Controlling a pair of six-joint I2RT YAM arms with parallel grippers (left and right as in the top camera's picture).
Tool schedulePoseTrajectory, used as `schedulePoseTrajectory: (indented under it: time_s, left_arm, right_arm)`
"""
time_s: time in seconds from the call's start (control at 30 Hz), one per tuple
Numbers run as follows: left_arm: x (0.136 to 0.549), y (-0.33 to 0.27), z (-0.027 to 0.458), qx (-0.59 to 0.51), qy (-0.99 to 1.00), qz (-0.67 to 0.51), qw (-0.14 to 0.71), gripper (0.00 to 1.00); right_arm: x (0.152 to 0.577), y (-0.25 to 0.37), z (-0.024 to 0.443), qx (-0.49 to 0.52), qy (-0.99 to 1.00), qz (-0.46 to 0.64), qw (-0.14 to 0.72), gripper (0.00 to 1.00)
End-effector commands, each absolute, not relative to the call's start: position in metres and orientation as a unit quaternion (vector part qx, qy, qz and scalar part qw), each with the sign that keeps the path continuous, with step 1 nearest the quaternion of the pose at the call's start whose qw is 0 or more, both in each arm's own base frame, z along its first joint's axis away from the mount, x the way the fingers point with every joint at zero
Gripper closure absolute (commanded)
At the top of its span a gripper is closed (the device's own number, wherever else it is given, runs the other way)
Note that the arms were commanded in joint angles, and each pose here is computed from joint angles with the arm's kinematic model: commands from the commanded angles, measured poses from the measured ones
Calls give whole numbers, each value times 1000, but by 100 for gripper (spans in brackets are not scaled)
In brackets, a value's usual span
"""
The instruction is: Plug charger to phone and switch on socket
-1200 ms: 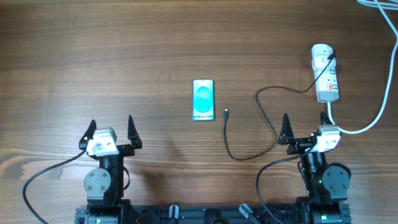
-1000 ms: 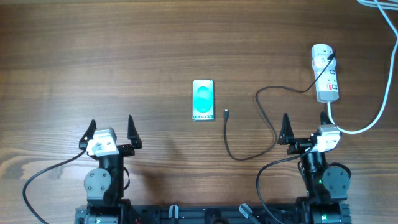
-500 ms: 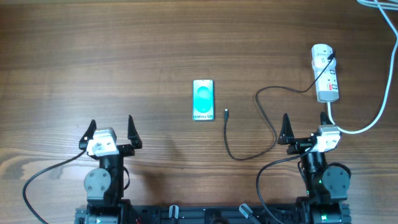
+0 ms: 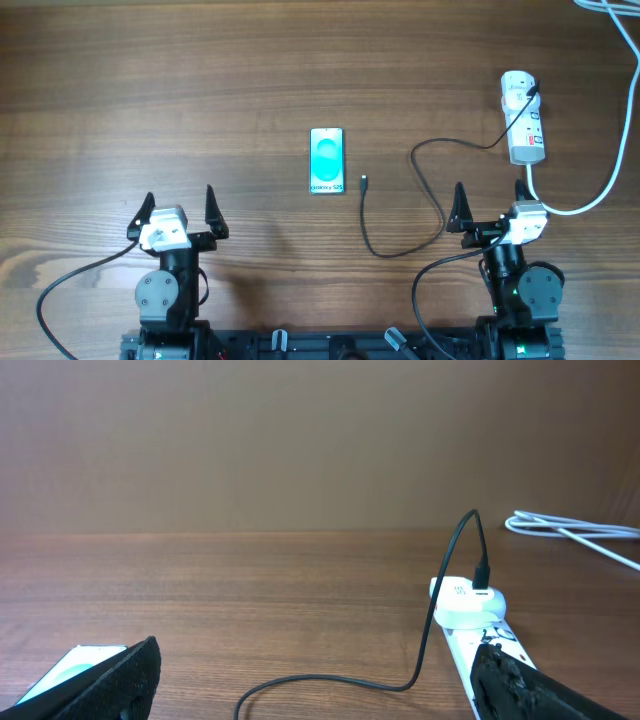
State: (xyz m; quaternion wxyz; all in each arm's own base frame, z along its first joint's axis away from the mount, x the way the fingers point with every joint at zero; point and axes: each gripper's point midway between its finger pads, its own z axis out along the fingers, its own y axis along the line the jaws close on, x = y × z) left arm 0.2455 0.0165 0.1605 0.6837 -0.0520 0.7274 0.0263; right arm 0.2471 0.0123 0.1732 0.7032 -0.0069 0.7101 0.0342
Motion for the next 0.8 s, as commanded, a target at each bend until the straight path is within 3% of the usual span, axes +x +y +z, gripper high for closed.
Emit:
schedulePoseTrajectory:
  time_s: [0.0, 0.37, 0.53, 0.77]
  left_arm:
    - [245, 14, 161, -41, 726, 28, 686, 0]
    - [245, 15, 161, -7, 727, 62, 684, 0]
    - [238, -57, 180, 111, 692, -115, 704, 0]
    - [205, -94, 254, 209, 550, -188, 787, 0]
  right_arm:
    - [247, 13, 176, -12, 706, 30, 708, 0]
    - [247, 13, 176, -11, 706, 30, 708, 0]
    - [247, 13, 176, -11, 706, 30, 708, 0]
    - [247, 13, 176, -12, 706, 30, 708, 0]
